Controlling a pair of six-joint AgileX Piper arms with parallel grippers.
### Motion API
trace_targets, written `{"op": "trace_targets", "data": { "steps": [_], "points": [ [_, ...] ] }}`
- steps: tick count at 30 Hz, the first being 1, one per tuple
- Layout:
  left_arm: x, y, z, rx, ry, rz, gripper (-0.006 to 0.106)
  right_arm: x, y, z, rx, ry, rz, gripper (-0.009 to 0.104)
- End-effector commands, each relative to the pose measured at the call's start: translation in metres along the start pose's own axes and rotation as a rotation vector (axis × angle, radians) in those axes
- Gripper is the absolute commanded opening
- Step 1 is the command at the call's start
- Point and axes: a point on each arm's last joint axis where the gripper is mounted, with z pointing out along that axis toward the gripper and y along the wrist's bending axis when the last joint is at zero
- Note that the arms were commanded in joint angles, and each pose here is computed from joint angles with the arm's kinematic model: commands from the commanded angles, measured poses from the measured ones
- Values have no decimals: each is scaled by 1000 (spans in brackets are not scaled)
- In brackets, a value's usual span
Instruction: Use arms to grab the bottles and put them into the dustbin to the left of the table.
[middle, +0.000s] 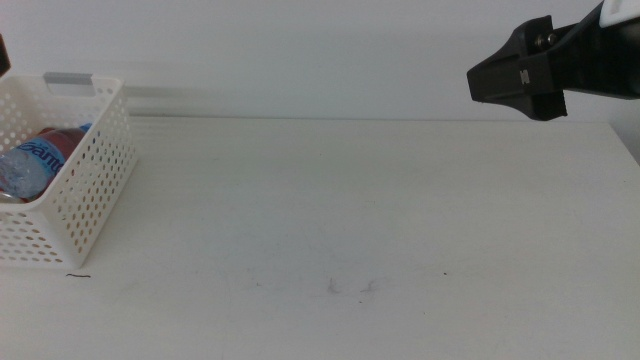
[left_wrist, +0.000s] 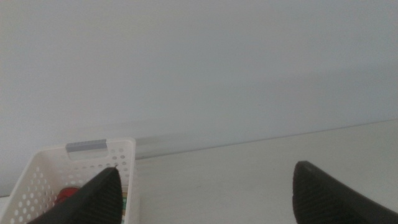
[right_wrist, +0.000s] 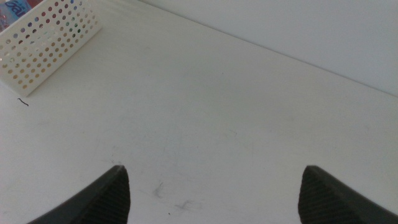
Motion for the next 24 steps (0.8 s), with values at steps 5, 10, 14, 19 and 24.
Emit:
{"op": "trace_targets", "data": {
  "steps": [5,10,14,19,24],
  "points": [
    [3,0,0,0,0,3,94,2,-8,-5,51,-25,-25,87],
    [25,0,-10,-9,-71,1,94,20,-35,-36,150,-271,32,87],
    [66,-1,-16,-14,-90,-3,94,59,-50,-62,253,-470,64,87],
    [122,-1,-16,-14,-32,-6,94,115,-44,-87,300,-609,60,87],
    [170,-1,-11,-15,30,-9,94,179,-41,-69,321,-579,33,87]
  ]
}}
